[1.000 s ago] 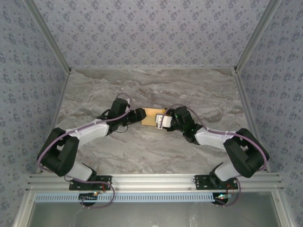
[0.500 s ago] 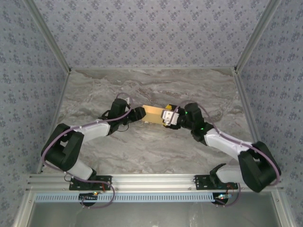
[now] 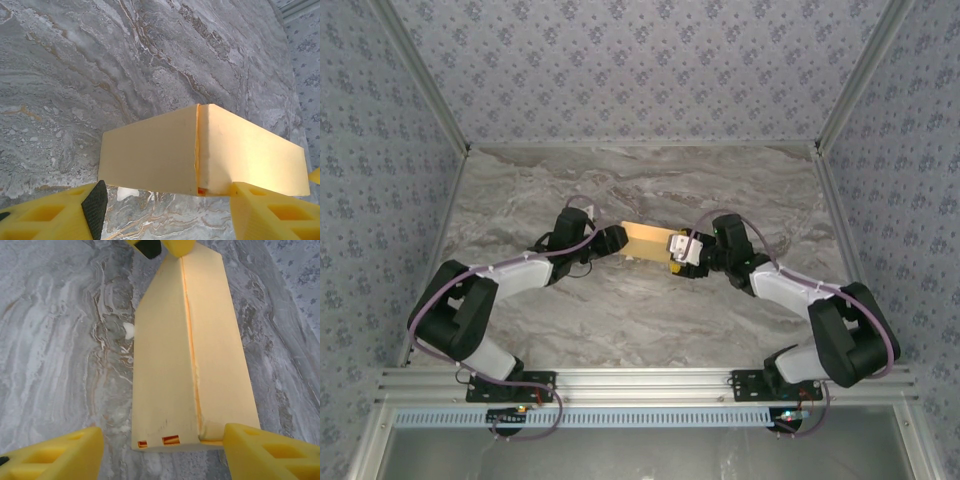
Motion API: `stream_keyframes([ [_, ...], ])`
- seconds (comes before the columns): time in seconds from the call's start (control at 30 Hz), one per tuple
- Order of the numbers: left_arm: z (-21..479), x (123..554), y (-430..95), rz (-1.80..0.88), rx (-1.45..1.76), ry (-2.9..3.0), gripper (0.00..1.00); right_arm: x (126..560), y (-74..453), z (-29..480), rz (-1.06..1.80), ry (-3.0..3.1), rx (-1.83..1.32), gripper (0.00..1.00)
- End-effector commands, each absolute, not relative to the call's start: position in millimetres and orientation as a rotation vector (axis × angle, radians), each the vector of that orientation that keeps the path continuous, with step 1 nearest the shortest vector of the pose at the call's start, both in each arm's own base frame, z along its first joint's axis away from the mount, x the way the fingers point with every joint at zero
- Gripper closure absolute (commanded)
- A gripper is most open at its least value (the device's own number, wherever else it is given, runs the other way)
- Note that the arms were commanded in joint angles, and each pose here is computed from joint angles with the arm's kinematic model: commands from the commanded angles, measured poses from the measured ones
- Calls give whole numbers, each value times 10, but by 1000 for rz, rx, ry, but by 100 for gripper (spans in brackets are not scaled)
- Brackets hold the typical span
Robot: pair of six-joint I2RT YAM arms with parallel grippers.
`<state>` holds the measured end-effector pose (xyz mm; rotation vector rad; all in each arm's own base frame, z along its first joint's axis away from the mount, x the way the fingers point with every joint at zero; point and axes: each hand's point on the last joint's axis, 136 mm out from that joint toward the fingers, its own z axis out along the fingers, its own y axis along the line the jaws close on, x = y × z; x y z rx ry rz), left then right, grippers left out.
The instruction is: Fold the paper box
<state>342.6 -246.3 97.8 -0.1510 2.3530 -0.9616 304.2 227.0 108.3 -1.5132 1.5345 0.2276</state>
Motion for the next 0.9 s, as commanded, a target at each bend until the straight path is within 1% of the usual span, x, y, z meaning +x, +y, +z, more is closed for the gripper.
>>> stream_keyframes([
  [0.0, 326, 3141, -2155, -740, -213, 2604, 34, 2943, 2240, 1003, 243, 1566, -1552, 34],
  [0.17, 334, 3147, -2163, -743, -212, 2605, 34, 2910, 2369, 1437, 264, 1418, -1525, 33],
  [0.27, 331, 3149, -2163, -742, -212, 2606, 34, 2951, 2460, 1504, 266, 1382, -1540, 33],
  [0.33, 340, 3152, -2168, -746, -212, 2606, 33, 2998, 2505, 1435, 270, 1394, -1562, 33],
  [0.43, 364, 3151, -2172, -747, -204, 2602, 31, 3030, 2539, 1198, 278, 1441, -1612, 33],
  [0.57, 435, 3184, -2198, -764, -188, 2584, 29, 3014, 2411, 894, 280, 1528, -1632, 34],
  [0.7, 525, 3216, -2261, -803, -162, 2569, 27, 2969, 2286, 760, 299, 1588, -1644, 35],
  [0.8, 757, 3278, -2352, -894, -111, 2508, 24, 2954, 2288, 751, 307, 1589, -1649, 36],
  [0.87, 989, 3349, -2401, -942, -73, 2436, 18, 2944, 2301, 740, 317, 1588, -1651, 36],
])
